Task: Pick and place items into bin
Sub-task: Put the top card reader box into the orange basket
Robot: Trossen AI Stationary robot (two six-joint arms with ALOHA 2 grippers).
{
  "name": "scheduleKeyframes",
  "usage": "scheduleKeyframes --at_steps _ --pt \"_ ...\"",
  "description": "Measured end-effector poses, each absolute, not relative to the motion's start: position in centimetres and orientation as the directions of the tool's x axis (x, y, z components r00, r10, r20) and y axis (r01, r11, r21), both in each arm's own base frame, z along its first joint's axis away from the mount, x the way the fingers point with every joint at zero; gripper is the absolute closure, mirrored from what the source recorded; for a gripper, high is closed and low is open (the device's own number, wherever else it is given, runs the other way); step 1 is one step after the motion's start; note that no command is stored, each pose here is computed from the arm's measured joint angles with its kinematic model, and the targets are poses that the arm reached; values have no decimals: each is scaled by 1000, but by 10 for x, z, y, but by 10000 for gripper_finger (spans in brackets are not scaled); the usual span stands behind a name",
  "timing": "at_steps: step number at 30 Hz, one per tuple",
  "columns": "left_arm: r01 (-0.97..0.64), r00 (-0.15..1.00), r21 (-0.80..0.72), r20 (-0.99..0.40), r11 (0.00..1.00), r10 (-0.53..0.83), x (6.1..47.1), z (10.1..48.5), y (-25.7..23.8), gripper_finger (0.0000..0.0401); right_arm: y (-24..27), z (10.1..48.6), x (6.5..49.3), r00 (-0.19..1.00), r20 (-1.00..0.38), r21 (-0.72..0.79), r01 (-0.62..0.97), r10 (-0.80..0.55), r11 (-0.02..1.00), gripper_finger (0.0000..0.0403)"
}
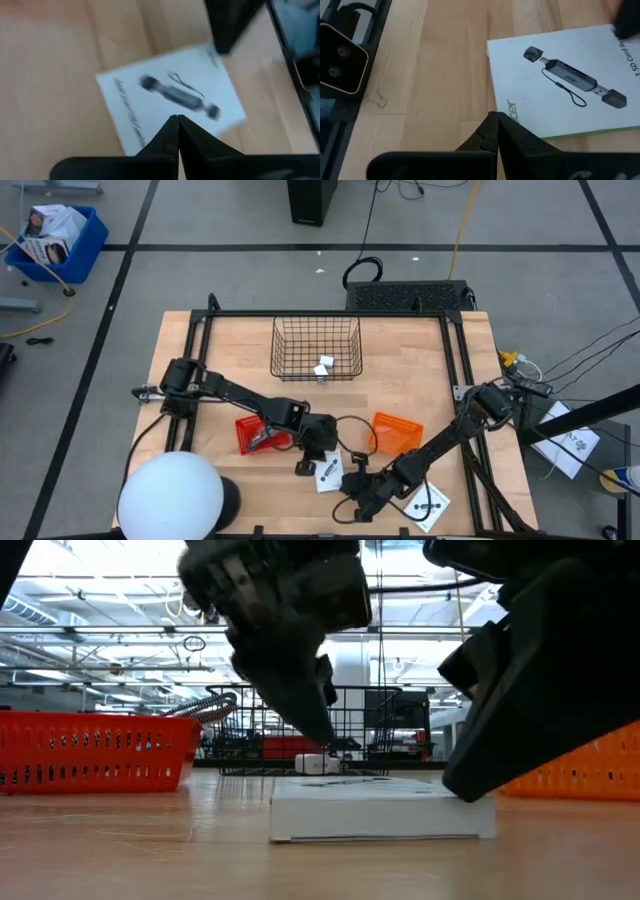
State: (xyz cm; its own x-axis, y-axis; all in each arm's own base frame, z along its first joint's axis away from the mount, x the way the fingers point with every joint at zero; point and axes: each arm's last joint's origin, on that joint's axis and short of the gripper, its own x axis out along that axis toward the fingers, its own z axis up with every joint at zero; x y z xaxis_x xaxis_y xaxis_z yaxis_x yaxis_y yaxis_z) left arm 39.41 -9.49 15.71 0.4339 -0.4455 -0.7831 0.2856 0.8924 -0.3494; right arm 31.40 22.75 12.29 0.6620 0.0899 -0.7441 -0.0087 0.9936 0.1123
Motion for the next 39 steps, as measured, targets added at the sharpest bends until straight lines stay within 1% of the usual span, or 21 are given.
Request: scheduleKeyframes --at_steps 3,7,11,14,18,23,28,33,35,39 --pt "281 361 -350 -825 894 -436 392 162 -93 398 223 121 318 661 -747 115 21 72 993 403" --pt "293 330 -352 -835 889 -440 394 173 -90 395 215 121 322 669 -743 116 82 32 990 403" --pt "317 265 -409 -828 856 -493 389 172 -93 397 208 120 326 663 -748 139 137 14 981 403" --pt "268 244 -405 -849 874 -468 386 170 -95 394 206 120 326 659 -752 141 151 7 978 403" --pt "183 198 -410 -875 894 -442 380 168 -98 398 206 120 326 660 -752 136 153 2 979 403" --pt "167 217 -385 -883 908 -415 380 167 -106 395 211 121 323 691 -721 83 152 -46 985 403" --pt "153 225 -349 -898 924 -377 379 165 -110 394 213 128 316 705 -699 49 211 -118 976 403" --pt "105 219 -353 -904 930 -368 379 165 -109 398 214 139 311 736 -648 6 259 -193 966 403" --pt "89 220 -357 -903 930 -368 378 164 -109 395 212 139 310 727 -653 12 290 -212 957 403" --pt "67 186 -375 -906 925 -380 379 155 -110 396 202 133 307 661 -706 17 375 -254 927 403"
